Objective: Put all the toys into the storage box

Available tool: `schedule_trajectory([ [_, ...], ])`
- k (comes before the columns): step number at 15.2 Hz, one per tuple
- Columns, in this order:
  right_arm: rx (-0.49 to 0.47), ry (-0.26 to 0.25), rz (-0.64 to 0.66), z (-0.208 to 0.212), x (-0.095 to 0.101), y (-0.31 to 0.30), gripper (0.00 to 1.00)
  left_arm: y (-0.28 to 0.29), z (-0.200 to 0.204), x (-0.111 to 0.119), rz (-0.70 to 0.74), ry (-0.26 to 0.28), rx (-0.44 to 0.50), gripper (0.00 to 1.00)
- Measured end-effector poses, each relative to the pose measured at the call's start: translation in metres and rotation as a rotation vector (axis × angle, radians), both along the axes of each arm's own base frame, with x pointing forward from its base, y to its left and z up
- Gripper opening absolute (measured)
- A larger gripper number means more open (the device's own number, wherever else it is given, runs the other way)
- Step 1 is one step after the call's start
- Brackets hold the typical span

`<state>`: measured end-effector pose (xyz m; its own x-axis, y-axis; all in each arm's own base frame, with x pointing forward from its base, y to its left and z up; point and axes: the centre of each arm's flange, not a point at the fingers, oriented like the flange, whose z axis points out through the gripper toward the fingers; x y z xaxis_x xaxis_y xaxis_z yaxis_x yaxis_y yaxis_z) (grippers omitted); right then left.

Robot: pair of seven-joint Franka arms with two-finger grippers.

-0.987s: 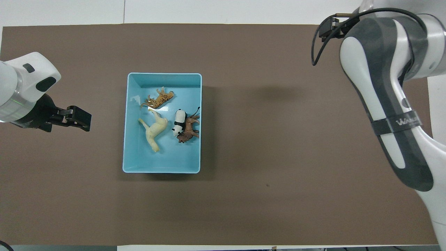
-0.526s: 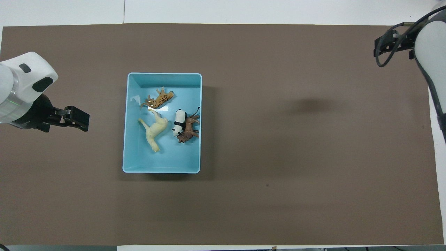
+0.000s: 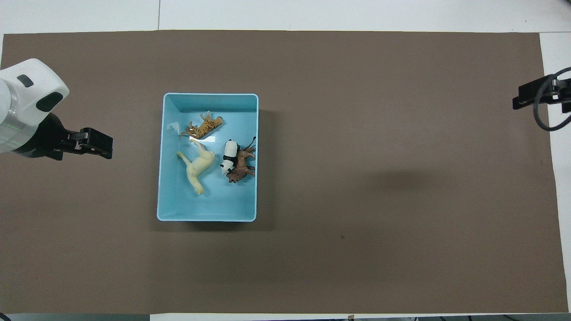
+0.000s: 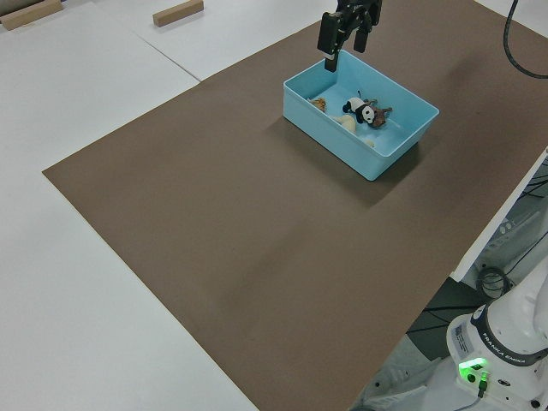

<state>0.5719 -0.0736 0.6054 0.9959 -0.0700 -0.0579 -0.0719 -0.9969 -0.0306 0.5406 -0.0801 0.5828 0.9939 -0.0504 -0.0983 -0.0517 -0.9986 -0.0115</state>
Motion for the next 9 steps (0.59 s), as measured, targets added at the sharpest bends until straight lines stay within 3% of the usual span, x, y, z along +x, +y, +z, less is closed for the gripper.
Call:
schedule_trajectory([
  [4,-0.051,0.055,0.018,0.0056,-0.0111,-0.0129,1.00,-0.0015,0.0055,-0.0027,-0.003,-0.011,-0.001,1.00],
  [9,-0.075,0.049,0.044,0.0060,-0.0094,-0.0124,1.00,0.0001,0.0065,-0.0029,0.000,-0.013,-0.002,1.00],
])
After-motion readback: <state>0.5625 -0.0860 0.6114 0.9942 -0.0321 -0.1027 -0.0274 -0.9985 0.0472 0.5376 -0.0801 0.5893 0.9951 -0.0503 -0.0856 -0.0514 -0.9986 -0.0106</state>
